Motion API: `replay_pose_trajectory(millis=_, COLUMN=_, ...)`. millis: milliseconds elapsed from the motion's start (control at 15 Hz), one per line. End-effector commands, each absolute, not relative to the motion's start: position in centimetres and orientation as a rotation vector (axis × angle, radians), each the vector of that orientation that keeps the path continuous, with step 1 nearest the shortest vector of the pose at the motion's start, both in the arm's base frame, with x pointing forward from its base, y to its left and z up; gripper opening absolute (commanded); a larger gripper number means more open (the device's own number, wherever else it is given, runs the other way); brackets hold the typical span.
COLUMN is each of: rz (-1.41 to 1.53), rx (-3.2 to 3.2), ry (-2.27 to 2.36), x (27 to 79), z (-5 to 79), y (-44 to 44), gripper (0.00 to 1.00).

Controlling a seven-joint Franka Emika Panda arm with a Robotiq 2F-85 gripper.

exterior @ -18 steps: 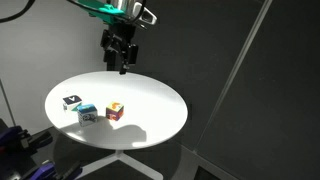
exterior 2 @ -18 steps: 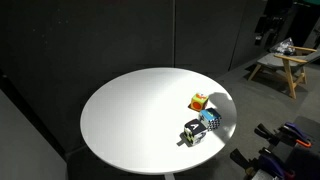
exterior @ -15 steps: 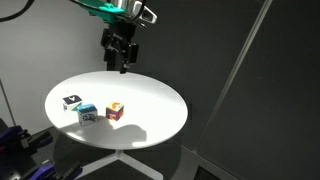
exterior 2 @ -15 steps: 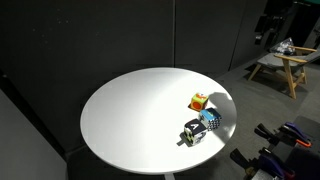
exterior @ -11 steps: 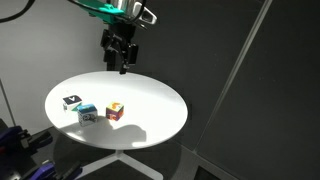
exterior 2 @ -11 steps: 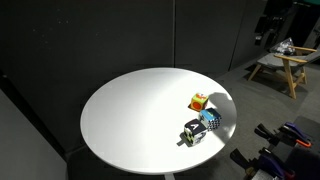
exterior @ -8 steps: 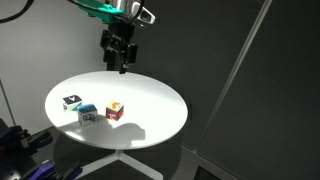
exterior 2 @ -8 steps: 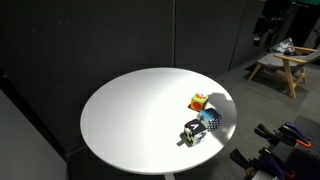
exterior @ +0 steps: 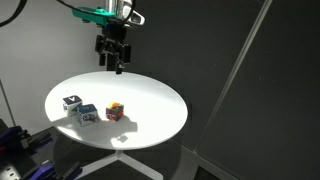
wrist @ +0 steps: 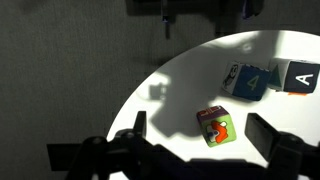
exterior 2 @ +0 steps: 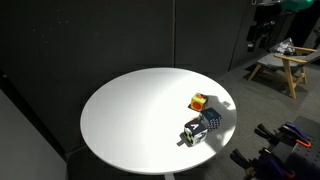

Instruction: Pick up the block with a number image and move it to the right of the table and then pick it up again and move it back to its original position

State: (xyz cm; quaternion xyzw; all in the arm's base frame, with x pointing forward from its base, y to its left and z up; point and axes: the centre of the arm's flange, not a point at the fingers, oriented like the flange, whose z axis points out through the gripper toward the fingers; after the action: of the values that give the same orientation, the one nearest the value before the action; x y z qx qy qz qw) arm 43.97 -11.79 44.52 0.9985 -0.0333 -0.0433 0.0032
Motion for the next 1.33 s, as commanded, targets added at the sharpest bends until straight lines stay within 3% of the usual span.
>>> replay_pose_trajectory(millis=0, rz=-0.071, rx=3.079, ry=-0.074, x=43.2, z=43.3, y=-9.6, gripper=1.00)
replay_pose_trajectory(millis=1267, rz=0.068, rx=3.060, ry=-0.063, x=42.6, z=33.7, y=1.2, gripper=1.00)
